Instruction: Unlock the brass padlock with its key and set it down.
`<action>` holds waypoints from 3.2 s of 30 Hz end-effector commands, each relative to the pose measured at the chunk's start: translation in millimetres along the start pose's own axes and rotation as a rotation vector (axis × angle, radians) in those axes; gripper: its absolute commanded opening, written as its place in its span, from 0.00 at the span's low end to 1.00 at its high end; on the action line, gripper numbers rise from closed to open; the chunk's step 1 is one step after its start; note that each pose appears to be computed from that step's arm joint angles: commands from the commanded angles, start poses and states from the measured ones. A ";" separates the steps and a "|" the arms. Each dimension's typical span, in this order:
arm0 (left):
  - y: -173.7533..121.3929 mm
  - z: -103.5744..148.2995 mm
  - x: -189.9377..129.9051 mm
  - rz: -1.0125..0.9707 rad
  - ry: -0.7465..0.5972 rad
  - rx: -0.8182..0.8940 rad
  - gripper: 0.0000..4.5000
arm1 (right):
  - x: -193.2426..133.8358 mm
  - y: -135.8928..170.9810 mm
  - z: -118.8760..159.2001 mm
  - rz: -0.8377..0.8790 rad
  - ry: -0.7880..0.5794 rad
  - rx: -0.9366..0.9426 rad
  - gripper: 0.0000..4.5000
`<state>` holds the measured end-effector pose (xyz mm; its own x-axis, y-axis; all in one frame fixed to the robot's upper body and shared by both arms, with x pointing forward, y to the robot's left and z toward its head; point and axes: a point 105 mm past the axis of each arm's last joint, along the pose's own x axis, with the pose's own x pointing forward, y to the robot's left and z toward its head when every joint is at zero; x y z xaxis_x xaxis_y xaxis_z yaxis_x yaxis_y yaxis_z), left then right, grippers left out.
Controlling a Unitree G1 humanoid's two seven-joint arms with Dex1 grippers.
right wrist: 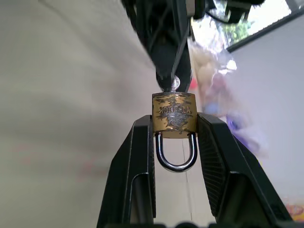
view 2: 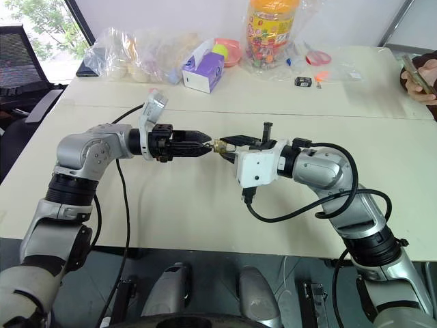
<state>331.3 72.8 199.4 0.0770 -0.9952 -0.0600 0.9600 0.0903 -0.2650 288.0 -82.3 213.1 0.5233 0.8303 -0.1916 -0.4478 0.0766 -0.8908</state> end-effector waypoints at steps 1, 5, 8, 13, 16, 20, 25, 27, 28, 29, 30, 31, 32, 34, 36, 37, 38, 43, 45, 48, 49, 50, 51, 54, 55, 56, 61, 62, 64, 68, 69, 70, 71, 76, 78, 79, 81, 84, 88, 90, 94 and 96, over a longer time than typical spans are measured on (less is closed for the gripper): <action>0.2 11.7 -6.0 0.012 -0.037 0.030 0.59 | -4.6 -9.7 13.3 -0.031 -0.035 -0.042 0.15; -3.0 10.1 -2.0 -0.012 -0.046 0.023 0.59 | -4.1 -10.5 16.1 -0.032 -0.043 -0.042 0.15; -5.0 9.8 -0.1 -0.025 -0.050 0.021 0.54 | -4.2 -10.9 16.6 -0.031 -0.043 -0.042 0.15; -6.3 8.9 1.5 -0.039 -0.054 0.018 0.12 | -4.7 -11.8 17.2 -0.031 -0.042 -0.041 0.15; -7.2 7.7 3.1 -0.046 -0.053 0.020 0.02 | -5.1 -12.0 17.1 -0.031 -0.039 -0.041 0.15; -7.9 7.3 4.7 -0.046 -0.048 0.031 0.02 | -5.4 -12.3 16.6 -0.031 -0.036 -0.038 0.15; -12.2 -1.8 7.7 -0.040 0.037 0.184 0.02 | -5.3 -12.5 17.5 -0.026 -0.042 -0.021 0.15; -12.8 -3.9 9.9 -0.035 0.049 0.257 0.02 | -5.1 -12.6 17.9 -0.023 -0.046 -0.016 0.15; -12.5 -4.2 11.3 -0.028 0.051 0.296 0.02 | -5.0 -12.7 18.0 -0.021 -0.047 -0.015 0.15; -12.0 -4.4 12.6 -0.020 0.052 0.329 0.02 | -4.9 -12.7 18.3 -0.019 -0.049 -0.013 0.15; -11.5 -4.2 13.7 -0.013 0.050 0.354 0.02 | -4.8 -12.7 18.5 -0.017 -0.050 -0.013 0.15; -10.9 -3.2 15.2 -0.006 0.043 0.380 0.02 | -4.8 -12.8 18.8 -0.016 -0.051 -0.012 0.15; -10.4 -1.5 16.8 0.003 0.033 0.412 0.02 | -4.6 -12.8 19.1 -0.014 -0.052 -0.011 0.15; -9.2 2.6 19.5 0.026 0.021 0.522 0.02 | -4.4 -12.3 19.7 -0.009 -0.054 -0.008 0.15; -8.4 6.3 21.9 0.049 0.013 0.651 0.02 | -4.4 -11.8 19.9 -0.004 -0.056 -0.004 0.15; -9.1 7.4 22.8 0.053 0.013 0.722 0.02 | -4.5 -11.6 19.9 -0.003 -0.055 -0.003 0.15; -9.7 6.8 23.7 0.051 0.022 0.784 0.02 | -4.6 -11.5 19.7 -0.002 -0.055 -0.001 0.15; -8.9 3.8 24.5 0.035 0.022 0.806 0.02 | -4.8 -11.6 19.3 -0.001 -0.055 0.001 0.15; -6.0 1.9 22.5 0.034 0.019 0.647 0.02 | -4.9 -11.7 19.3 -0.001 -0.054 -0.001 0.15; -12.2 3.1 14.5 -0.037 -0.021 0.268 0.02 | -4.8 -11.3 18.7 0.002 -0.052 -0.004 0.15; -19.7 6.9 11.5 -0.084 -0.041 0.177 0.02 | -4.7 -11.4 18.7 0.002 -0.051 -0.005 0.15; -26.0 10.5 8.7 -0.122 -0.056 0.101 0.07 | -4.8 -11.4 18.7 0.002 -0.051 -0.006 0.15; -31.7 13.8 6.1 -0.155 -0.068 0.045 0.14 | -4.8 -11.5 18.8 0.002 -0.051 -0.006 0.15; -33.5 18.9 3.4 -0.156 -0.092 -0.016 0.39 | -4.7 -11.0 18.1 0.003 -0.051 -0.008 0.15; -33.9 19.5 2.8 -0.159 -0.097 -0.031 0.49 | -4.8 -10.8 17.8 0.004 -0.050 -0.009 0.15; -33.6 19.4 2.6 -0.155 -0.094 -0.039 0.58 | -4.8 -10.7 17.7 0.004 -0.050 -0.010 0.15; -28.2 17.1 5.4 -0.119 -0.087 -0.033 0.73 | -4.5 -11.2 18.4 0.004 -0.053 -0.011 0.15; -26.4 16.6 6.6 -0.109 -0.087 -0.029 0.73 | -4.4 -11.4 18.6 0.004 -0.054 -0.012 0.15; -23.3 15.6 9.6 -0.097 -0.089 -0.026 0.73 | -4.3 -11.8 18.8 0.004 -0.055 -0.012 0.15; -19.0 12.3 15.2 -0.078 -0.087 -0.020 0.55 | -4.6 -11.7 19.4 0.003 -0.054 -0.015 0.15; -19.1 11.4 16.5 -0.080 -0.085 -0.019 0.46 | -4.7 -12.0 19.5 0.002 -0.054 -0.015 0.15; -19.3 10.9 17.2 -0.082 -0.083 -0.018 0.36 | -4.7 -12.2 19.5 0.001 -0.054 -0.015 0.15; -19.7 10.5 18.1 -0.085 -0.082 -0.018 0.28 | -4.8 -12.5 19.8 0.000 -0.054 -0.016 0.15; -20.0 9.9 19.5 -0.088 -0.080 -0.016 0.00 | -5.2 -12.8 20.2 -0.002 -0.053 -0.017 0.15; -19.8 9.7 20.0 -0.088 -0.079 -0.016 0.00 | -5.3 -12.8 20.6 -0.002 -0.053 -0.019 0.15; -19.4 9.2 20.3 -0.083 -0.075 -0.012 0.00 | -5.3 -12.8 20.7 -0.001 -0.053 -0.021 0.15; -18.0 7.5 21.6 -0.069 -0.062 -0.001 0.00 | -5.4 -11.8 20.5 0.007 -0.050 -0.022 0.15; -18.9 7.5 21.5 -0.079 -0.064 -0.003 0.00 | -5.7 -14.4 20.7 -0.008 -0.061 -0.005 0.39; -16.8 9.0 17.2 -0.072 -0.061 0.006 0.00 | -10.2 -13.4 12.7 0.021 -0.027 0.045 0.84; -15.6 9.6 13.7 -0.065 -0.057 0.013 0.00 | -16.4 -13.2 5.4 0.039 -0.005 0.136 0.99; -14.1 9.6 7.4 -0.056 -0.045 0.028 0.00 | -27.2 -20.8 -1.4 0.019 0.016 0.269 0.99; -13.2 10.5 6.0 -0.051 -0.045 0.033 0.00 | -33.1 -27.0 -1.4 -0.009 -0.009 0.382 0.86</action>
<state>322.7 65.5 200.2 0.0559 -0.9982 -0.0199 0.9569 0.0593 -0.2845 291.5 -112.7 226.1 0.5311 0.8133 -0.2376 -0.6847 0.2468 -0.6858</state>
